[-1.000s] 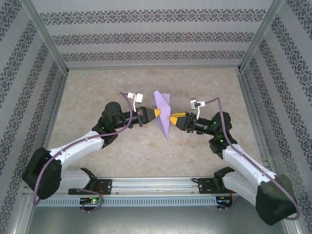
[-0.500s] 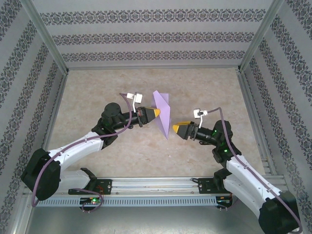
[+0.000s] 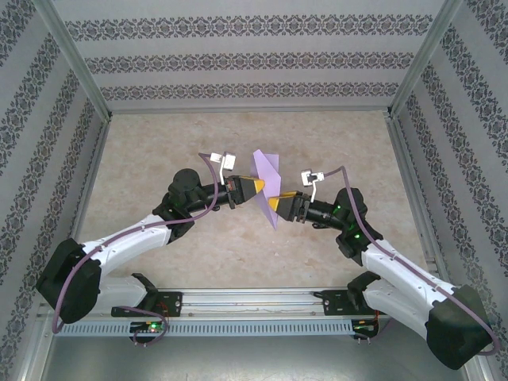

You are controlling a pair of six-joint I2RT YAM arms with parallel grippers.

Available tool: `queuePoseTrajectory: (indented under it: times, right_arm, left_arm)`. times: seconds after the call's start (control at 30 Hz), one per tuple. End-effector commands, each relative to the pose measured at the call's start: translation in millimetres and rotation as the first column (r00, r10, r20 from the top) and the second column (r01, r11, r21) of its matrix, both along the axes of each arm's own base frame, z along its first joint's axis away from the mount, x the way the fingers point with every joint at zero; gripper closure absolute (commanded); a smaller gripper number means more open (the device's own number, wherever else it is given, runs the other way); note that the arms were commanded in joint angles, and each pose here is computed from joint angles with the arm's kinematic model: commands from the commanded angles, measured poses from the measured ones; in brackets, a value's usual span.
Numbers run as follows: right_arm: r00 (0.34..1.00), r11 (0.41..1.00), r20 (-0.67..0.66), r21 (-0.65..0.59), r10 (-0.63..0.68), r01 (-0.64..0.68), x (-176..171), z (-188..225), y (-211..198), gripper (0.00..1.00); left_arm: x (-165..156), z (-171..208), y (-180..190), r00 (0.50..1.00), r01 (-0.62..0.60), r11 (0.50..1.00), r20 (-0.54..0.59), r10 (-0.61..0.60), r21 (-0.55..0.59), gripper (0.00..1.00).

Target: Fold a paper plane with a square sheet of paper (fold left side to right side)

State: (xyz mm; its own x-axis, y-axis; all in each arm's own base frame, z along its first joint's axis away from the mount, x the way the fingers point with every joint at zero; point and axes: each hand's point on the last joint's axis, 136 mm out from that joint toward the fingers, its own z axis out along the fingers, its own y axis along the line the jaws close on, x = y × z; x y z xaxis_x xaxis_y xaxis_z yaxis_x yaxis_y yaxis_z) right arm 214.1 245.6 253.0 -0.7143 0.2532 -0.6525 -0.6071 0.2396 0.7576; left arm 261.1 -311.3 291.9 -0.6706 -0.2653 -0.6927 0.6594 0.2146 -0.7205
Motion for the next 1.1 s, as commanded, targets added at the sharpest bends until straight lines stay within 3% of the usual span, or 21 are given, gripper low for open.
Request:
queuePoseTrajectory:
  times: [0.0,0.17,0.33,0.43,0.57,0.73,0.8,0.9,1.07]
  right_arm:
    - [0.996,0.999,0.083,0.024,-0.025,0.023,5.4,22.2,-0.7,0.43]
    - [0.995,0.999,0.09,0.008,-0.036,0.035,7.9,22.0,-1.7,0.65]
    - [0.995,0.999,0.092,-0.016,-0.046,0.047,8.2,19.2,-3.2,0.86]
    - [0.994,0.997,0.09,-0.041,-0.057,0.061,8.2,15.0,-5.4,0.91]
    - [0.993,0.989,0.082,-0.115,-0.083,0.092,8.1,4.9,-10.6,0.95]
    - [0.982,0.935,0.1,-0.306,-0.158,0.182,10.5,-18.3,-21.5,1.0]
    - [0.971,0.871,0.128,-0.431,-0.202,0.238,11.1,-32.3,-28.2,1.0]
    - [0.936,0.689,0.228,-0.633,-0.268,0.352,12.8,-52.5,-42.4,1.0]
    - [0.849,0.212,0.466,-0.829,-0.249,0.518,19.8,-68.6,-59.0,1.0]
  left_arm:
    - [-6.8,6.1,-3.9,0.999,0.027,0.999,0.022,-0.026,-0.04,1.0]
    - [-5.7,0.5,-4.1,1.0,0.023,0.999,0.013,-0.023,-0.034,0.99]
    - [-2.4,-7.2,0.1,1.0,-0.01,1.0,0.02,0.011,-0.003,0.84]
    - [-0.6,-12.5,8.2,0.999,-0.048,0.998,0.023,0.048,0.032,0.72]
    - [1.5,-22.6,32.1,0.988,-0.151,0.981,0.044,0.147,0.12,0.65]
    - [-2.8,-34.5,76.9,0.942,-0.333,0.898,0.127,0.309,0.287,0.57]
    - [-5.8,-40.2,98.8,0.912,-0.411,0.846,0.158,0.379,0.339,0.54]
    - [-12.3,-46.3,132.3,0.855,-0.518,0.763,0.202,0.478,0.387,0.48]
    - [-22.6,-54.9,186.1,0.733,-0.67,0.61,0.247,0.634,0.423,0.42]
